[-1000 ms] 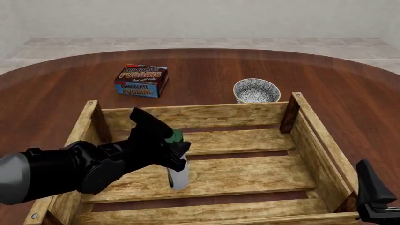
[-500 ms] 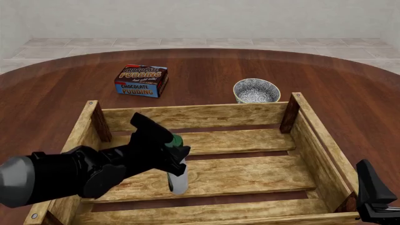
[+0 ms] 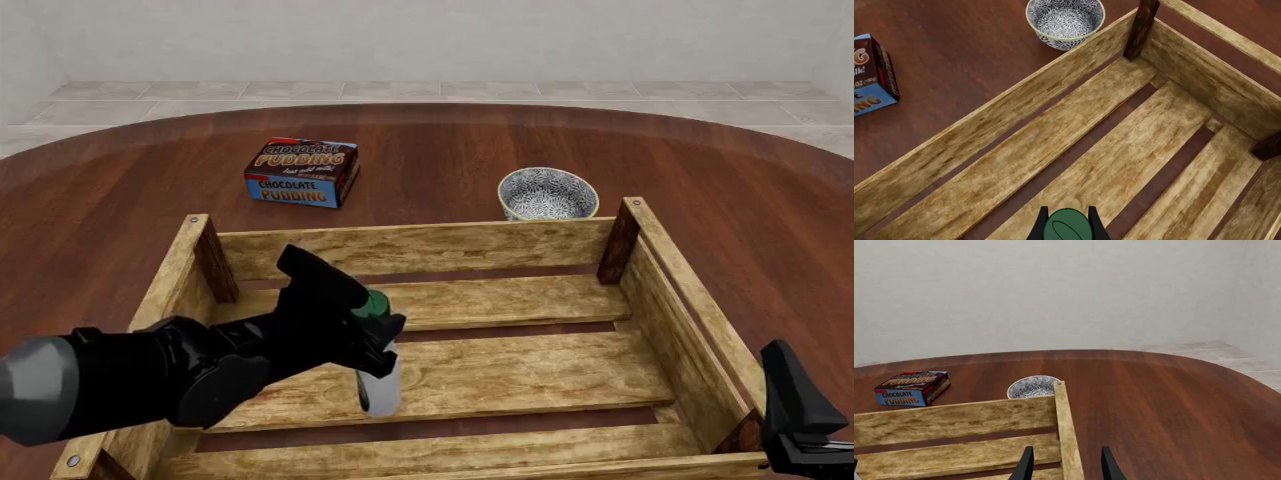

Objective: Pick up the salad dressing and put it in the tray.

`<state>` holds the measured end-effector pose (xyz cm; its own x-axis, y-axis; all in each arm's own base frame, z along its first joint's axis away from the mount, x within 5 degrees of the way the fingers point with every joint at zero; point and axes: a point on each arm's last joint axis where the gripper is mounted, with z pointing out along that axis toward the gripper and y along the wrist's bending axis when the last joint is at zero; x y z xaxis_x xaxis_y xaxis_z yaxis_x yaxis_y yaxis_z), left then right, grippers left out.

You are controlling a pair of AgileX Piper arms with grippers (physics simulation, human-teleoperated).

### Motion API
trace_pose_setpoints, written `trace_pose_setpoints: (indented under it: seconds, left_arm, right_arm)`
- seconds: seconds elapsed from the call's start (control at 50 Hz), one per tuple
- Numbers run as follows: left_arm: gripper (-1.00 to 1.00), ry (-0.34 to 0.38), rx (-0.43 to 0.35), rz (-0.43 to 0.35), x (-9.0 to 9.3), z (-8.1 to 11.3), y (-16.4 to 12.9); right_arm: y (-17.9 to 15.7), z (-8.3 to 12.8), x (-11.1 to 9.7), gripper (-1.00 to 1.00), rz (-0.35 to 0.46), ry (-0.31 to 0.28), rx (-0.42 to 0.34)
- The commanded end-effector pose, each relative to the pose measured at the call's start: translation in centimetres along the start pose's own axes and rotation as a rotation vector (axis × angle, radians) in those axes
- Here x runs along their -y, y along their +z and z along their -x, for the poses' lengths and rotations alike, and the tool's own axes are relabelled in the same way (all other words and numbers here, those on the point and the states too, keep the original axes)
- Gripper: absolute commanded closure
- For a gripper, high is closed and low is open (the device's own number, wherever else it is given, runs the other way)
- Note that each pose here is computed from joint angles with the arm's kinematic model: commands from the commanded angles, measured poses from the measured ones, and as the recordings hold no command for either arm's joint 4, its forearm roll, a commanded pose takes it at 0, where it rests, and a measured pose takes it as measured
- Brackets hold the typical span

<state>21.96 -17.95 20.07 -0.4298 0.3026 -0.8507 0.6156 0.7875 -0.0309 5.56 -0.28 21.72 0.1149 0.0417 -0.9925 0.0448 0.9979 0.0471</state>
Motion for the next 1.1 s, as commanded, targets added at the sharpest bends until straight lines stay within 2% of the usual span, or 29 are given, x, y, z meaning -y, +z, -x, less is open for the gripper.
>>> trace_pose_setpoints:
  seconds: [0.02, 0.78, 0.8, 1.1]
  left_arm:
    - [1.0, 0.03, -0.006, -0.004, 0.05, -0.33, 0.24]
    - [1.0, 0.049, -0.024, 0.005, -0.25, -0.83, 0.65]
    - [-1.0, 0.045, -0.025, 0.005, -0.27, -0.83, 0.7]
    - [-1.0, 0.058, -0.023, 0.009, -0.4, -0.75, 0.65]
  right_arm:
    - [0.0, 0.0, 0.0, -1.0, -0.001, 0.0, 0.0]
    - [0.0, 0.0, 0.0, -1.0, -0.001, 0.0, 0.0]
    - [0.0, 0.0, 0.0, -1.0, -0.001, 0.0, 0.0]
    - [0.0, 0.0, 0.01, -1.0, -0.001, 0.0, 0.0]
